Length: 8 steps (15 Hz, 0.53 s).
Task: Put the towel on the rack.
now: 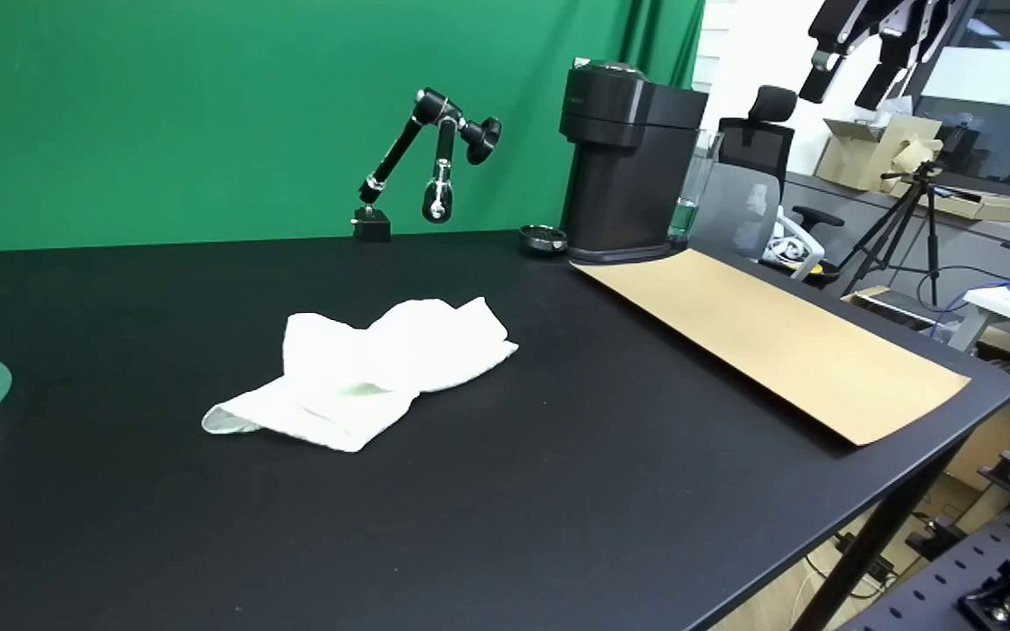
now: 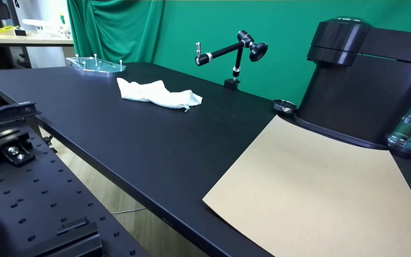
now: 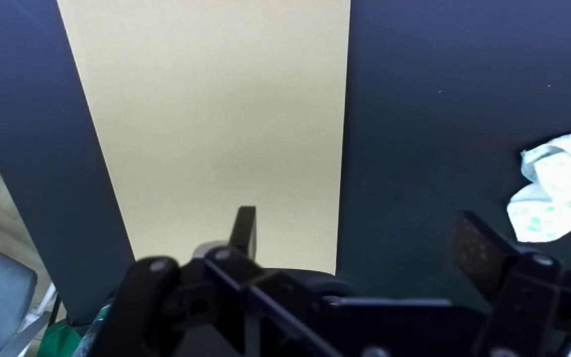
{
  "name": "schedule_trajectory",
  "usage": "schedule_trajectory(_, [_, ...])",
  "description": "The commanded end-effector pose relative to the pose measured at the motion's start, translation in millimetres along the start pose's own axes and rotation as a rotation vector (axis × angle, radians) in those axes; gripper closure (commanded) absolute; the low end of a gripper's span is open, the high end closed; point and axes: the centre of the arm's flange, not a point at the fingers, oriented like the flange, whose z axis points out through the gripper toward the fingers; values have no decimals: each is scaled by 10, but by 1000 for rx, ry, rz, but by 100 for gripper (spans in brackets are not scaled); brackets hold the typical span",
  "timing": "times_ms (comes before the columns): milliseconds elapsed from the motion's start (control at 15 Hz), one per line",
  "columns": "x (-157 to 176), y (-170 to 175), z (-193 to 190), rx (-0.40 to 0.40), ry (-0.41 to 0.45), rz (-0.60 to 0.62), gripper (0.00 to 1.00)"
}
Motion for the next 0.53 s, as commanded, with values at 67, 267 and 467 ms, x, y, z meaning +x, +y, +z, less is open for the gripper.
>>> schedule_trajectory(67, [-4, -103, 63, -21, 0, 5, 0])
schedule_trajectory(267, [-59, -657, 317, 29, -8, -26, 0])
schedule_trajectory(467, [-192, -1322, 669, 56, -43, -123, 0])
